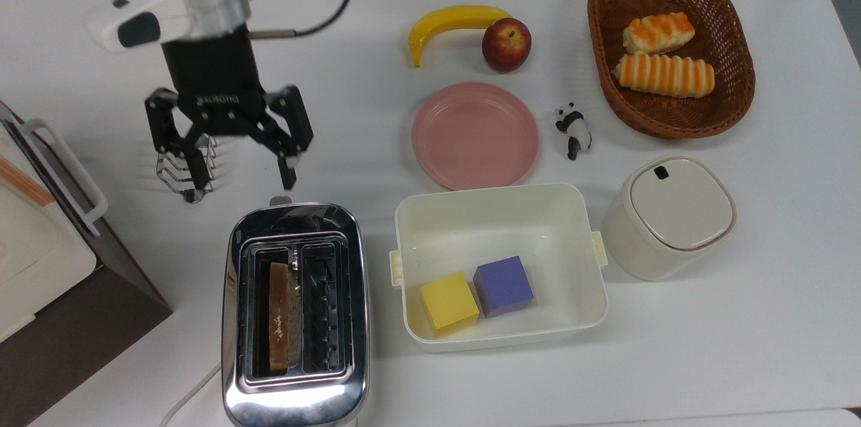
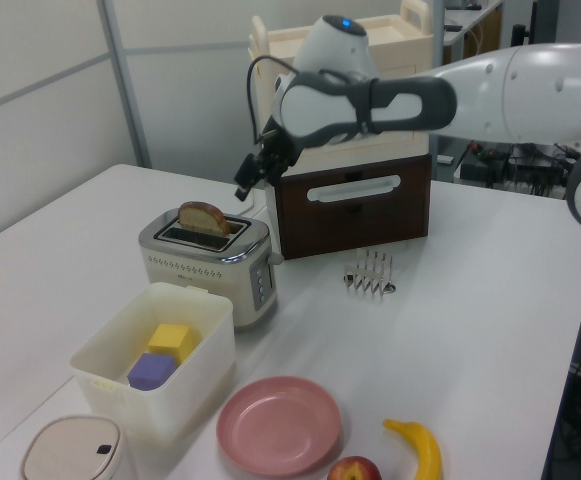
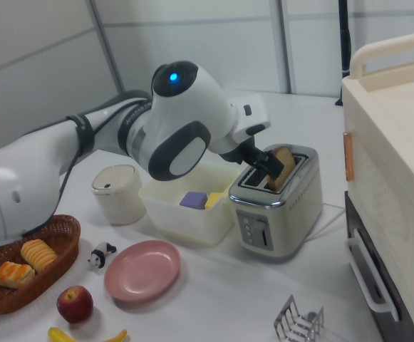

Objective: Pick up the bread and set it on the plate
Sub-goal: 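Move the open gripper over the toaster slot holding the bread slice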

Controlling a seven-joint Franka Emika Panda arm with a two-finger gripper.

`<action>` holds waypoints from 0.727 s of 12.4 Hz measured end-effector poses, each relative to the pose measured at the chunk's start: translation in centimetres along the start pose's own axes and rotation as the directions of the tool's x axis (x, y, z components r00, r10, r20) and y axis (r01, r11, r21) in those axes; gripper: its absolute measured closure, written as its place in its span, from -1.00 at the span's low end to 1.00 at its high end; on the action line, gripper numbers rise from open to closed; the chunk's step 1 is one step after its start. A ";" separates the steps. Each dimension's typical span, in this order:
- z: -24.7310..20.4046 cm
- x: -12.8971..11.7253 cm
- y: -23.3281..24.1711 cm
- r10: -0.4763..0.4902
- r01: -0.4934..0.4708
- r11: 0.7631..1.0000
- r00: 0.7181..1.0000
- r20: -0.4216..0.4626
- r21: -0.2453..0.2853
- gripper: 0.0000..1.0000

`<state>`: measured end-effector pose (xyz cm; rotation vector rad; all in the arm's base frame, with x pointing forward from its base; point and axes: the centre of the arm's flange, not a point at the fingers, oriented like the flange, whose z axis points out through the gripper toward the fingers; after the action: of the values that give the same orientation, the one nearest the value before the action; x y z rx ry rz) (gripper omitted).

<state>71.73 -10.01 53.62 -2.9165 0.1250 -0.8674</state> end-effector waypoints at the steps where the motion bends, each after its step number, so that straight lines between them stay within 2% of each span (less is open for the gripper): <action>1: 0.9 0.1 -0.6 0.018 -0.019 1.000 0.999 -0.030 -0.001 -1.00; 5: 4.2 0.4 -3.4 0.089 -0.090 0.996 0.984 -0.153 0.005 -1.00; 9: 5.6 0.2 -4.0 0.104 -0.105 0.994 0.977 -0.185 0.005 -1.00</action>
<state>75.13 -5.66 49.50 -2.7981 0.2912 -1.1195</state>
